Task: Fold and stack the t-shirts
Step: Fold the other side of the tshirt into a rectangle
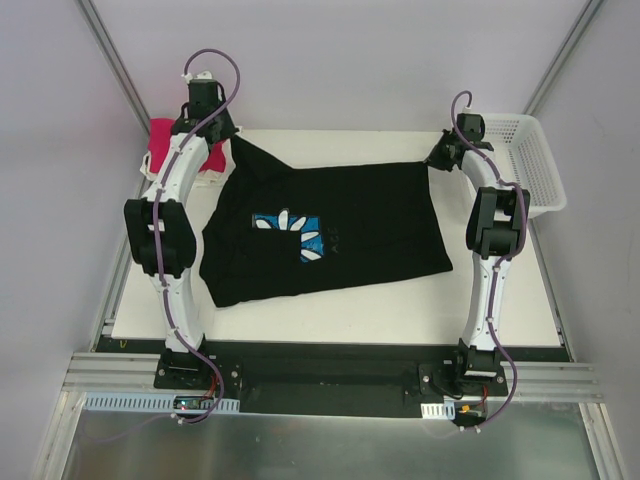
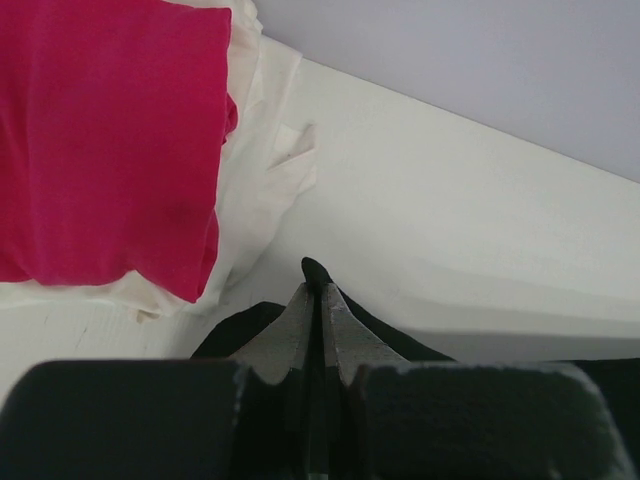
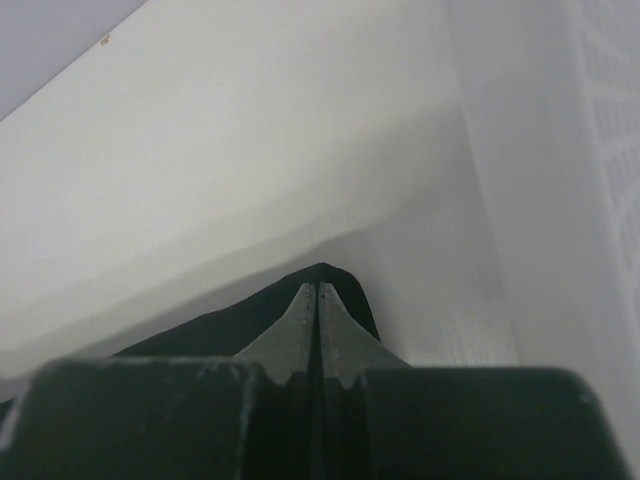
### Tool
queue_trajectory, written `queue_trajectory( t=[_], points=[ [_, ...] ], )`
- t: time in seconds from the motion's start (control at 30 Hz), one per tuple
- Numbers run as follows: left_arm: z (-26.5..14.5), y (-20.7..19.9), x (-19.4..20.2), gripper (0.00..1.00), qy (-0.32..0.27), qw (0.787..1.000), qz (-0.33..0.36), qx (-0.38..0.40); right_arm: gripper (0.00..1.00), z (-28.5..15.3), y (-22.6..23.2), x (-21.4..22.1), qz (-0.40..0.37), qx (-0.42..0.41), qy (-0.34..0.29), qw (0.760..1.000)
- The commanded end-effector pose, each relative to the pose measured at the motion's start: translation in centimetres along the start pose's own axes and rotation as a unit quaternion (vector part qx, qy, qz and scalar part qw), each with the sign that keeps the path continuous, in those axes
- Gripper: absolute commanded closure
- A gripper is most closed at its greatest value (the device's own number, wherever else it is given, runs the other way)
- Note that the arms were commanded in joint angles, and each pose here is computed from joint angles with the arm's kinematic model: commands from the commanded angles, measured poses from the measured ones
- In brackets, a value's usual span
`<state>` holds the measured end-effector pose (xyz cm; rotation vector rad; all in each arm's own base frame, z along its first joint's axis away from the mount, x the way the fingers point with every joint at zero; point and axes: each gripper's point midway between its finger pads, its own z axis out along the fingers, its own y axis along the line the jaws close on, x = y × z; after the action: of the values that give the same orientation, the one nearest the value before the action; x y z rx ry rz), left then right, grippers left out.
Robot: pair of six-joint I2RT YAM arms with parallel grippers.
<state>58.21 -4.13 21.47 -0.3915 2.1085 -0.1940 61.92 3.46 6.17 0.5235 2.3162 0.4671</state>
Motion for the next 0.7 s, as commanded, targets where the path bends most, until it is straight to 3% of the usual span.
queue_trajectory(
  t=[0.0,0.43,0.67],
  points=[
    [-3.9,-0.3,-3.9,1.0,-0.054,0.999,-0.001,0.0,0.99,-1.9,0.8,-2.9,-0.014,-0.006,-0.036,0.999],
    [-7.4,1.1,-2.1,1.0,-0.049,0.999,-0.007,-0.022,0.99,-5.7,1.2,-2.2,-0.026,-0.012,-0.052,0.998],
    [-8.7,-0.4,-1.4,1.0,-0.047,0.999,-0.003,-0.005,0.99,-7.9,1.6,-2.2,-0.045,-0.015,-0.057,0.997]
  ],
)
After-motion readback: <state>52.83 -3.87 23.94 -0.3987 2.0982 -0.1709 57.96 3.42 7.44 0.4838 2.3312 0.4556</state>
